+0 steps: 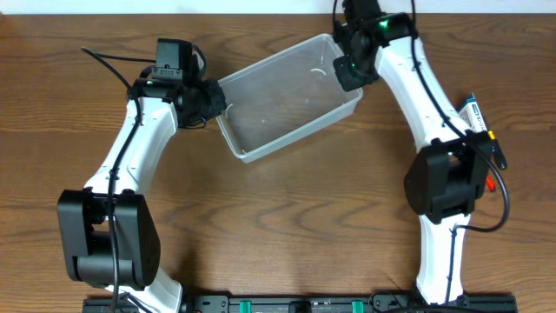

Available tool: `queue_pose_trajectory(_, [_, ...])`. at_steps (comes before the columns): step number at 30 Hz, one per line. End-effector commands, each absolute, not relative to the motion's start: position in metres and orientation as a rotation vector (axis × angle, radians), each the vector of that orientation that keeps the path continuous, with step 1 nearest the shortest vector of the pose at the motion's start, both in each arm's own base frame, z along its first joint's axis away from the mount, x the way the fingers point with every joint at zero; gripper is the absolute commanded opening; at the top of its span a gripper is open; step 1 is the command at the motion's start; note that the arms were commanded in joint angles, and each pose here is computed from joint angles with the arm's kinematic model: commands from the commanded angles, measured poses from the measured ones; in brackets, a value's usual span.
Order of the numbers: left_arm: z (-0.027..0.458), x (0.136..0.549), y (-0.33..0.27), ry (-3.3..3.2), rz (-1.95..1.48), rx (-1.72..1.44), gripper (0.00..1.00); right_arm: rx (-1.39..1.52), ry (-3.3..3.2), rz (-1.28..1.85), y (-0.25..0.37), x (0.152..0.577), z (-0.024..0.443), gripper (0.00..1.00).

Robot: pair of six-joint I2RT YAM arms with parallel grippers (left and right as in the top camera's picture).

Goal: Pack container
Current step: 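Slide the container rightward with both grippers, squaring it on the table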

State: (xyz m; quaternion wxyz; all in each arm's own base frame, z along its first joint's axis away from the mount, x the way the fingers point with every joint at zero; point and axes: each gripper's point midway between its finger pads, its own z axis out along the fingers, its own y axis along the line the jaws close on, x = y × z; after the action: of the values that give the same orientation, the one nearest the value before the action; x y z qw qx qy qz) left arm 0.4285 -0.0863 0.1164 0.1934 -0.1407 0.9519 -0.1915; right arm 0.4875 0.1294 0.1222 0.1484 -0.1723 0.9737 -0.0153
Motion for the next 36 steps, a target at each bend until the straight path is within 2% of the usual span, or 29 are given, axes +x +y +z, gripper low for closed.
queue_pose_trajectory(1, [0.133, 0.44, -0.102, 2.624, -0.607, -0.311, 0.06, -0.431, 2.808, -0.061, 0.115, 0.482, 0.137, 0.03])
queue_pose_trajectory(16, [0.147, 0.453, -0.138, 2.537, -0.654, -0.2, 0.06, -0.324, 2.893, -0.083, 0.08, 0.473, 0.133, 0.03])
queue_pose_trajectory(26, [0.147, 0.456, -0.139, 2.525, -0.659, -0.203, 0.06, -0.286, 2.934, -0.089, 0.073, 0.465, 0.131, 0.02])
queue_pose_trajectory(36, [0.147, 0.457, -0.139, 2.525, -0.664, -0.217, 0.06, -0.247, 2.963, -0.105, 0.059, 0.46, 0.129, 0.05])
